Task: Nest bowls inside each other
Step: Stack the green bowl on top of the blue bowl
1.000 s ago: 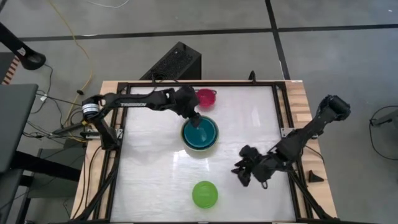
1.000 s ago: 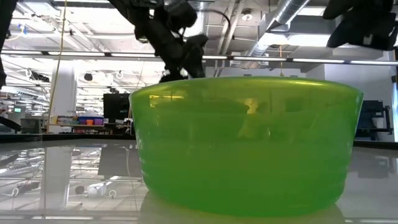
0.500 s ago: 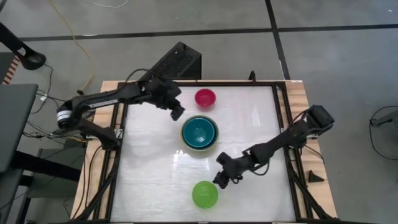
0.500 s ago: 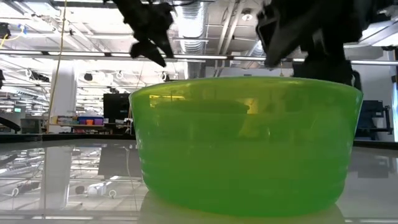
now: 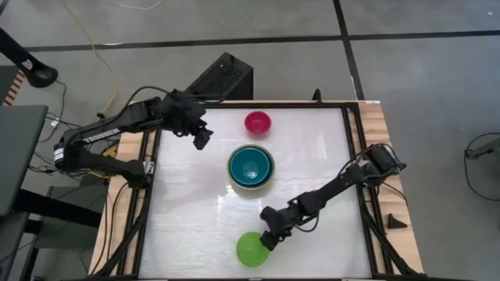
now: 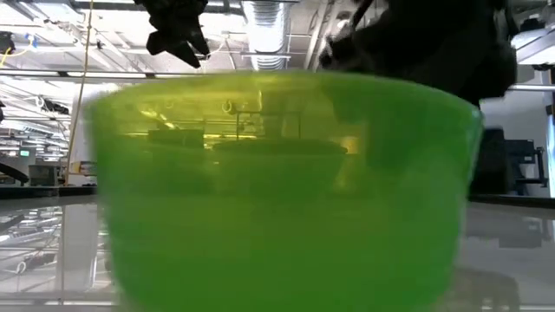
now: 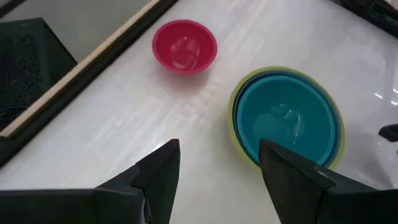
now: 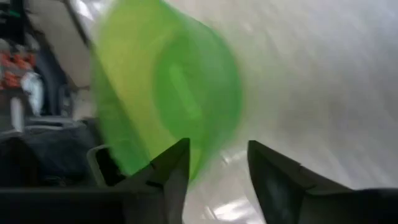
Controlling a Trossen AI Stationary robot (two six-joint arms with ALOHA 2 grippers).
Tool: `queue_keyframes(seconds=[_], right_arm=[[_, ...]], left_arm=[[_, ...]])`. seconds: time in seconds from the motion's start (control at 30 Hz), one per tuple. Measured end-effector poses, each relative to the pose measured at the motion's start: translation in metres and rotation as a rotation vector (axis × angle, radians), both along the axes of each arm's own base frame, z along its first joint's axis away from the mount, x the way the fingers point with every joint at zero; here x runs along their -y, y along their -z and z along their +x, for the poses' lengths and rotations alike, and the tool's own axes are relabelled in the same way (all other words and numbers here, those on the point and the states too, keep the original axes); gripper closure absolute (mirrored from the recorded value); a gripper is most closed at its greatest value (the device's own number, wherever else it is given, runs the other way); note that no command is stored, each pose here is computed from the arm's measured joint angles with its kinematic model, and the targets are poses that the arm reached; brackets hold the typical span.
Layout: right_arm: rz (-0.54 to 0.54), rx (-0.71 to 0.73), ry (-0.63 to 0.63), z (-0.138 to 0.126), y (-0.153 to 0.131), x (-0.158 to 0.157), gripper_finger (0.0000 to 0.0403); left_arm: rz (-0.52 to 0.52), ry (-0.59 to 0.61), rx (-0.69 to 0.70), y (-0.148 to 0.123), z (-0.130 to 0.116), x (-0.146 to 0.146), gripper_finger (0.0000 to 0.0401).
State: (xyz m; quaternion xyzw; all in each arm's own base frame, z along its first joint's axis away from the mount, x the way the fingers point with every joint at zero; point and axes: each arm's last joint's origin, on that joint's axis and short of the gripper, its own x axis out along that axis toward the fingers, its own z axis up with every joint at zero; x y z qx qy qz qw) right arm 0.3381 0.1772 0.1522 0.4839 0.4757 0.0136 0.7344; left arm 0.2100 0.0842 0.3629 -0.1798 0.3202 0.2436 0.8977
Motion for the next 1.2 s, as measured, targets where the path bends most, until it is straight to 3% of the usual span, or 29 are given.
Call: queue_keyframes(seconds=[0.07, 0.2, 0.23, 0.4, 0.67, 0.83, 1.0, 1.1, 1.2], right_arm=[[0.001, -0.035, -0.009, 0.007, 0.007, 0.000, 0.0245], [-0.009, -0.067, -0.025, 0.017, 0.017, 0.004, 0.0362], [-0.011, -0.059, -0.035, 0.019, 0.016, 0.004, 0.0377], [-0.030, -0.018, -0.034, 0.022, 0.004, 0.014, 0.0377], [-0.134, 0.208, 0.044, 0.010, -0.070, 0.038, 0.0377], [-0.260, 0.347, 0.133, -0.006, -0.119, 0.075, 0.0377], [-0.355, 0.427, 0.219, -0.011, -0.146, 0.130, 0.0377], [-0.395, 0.374, 0.240, -0.016, -0.155, 0.163, 0.0377], [-0.466, 0.218, 0.212, -0.019, -0.159, 0.192, 0.0377]], left_arm=[[0.002, -0.004, -0.003, -0.001, -0.003, 0.001, 0.0195], [-0.004, -0.003, -0.009, -0.001, -0.004, 0.002, 0.0195], [-0.005, -0.002, -0.010, -0.001, -0.005, 0.002, 0.0195], [-0.006, 0.005, -0.034, 0.001, -0.006, 0.002, 0.0195], [0.046, 0.035, 0.032, -0.010, -0.013, 0.006, 0.0195], [0.074, 0.034, 0.053, -0.014, -0.015, 0.007, 0.0195], [0.084, 0.034, 0.055, -0.014, -0.014, 0.006, 0.0195], [0.075, 0.024, 0.069, -0.015, -0.014, 0.006, 0.0195], [0.074, 0.021, 0.080, -0.016, -0.013, 0.006, 0.0195]])
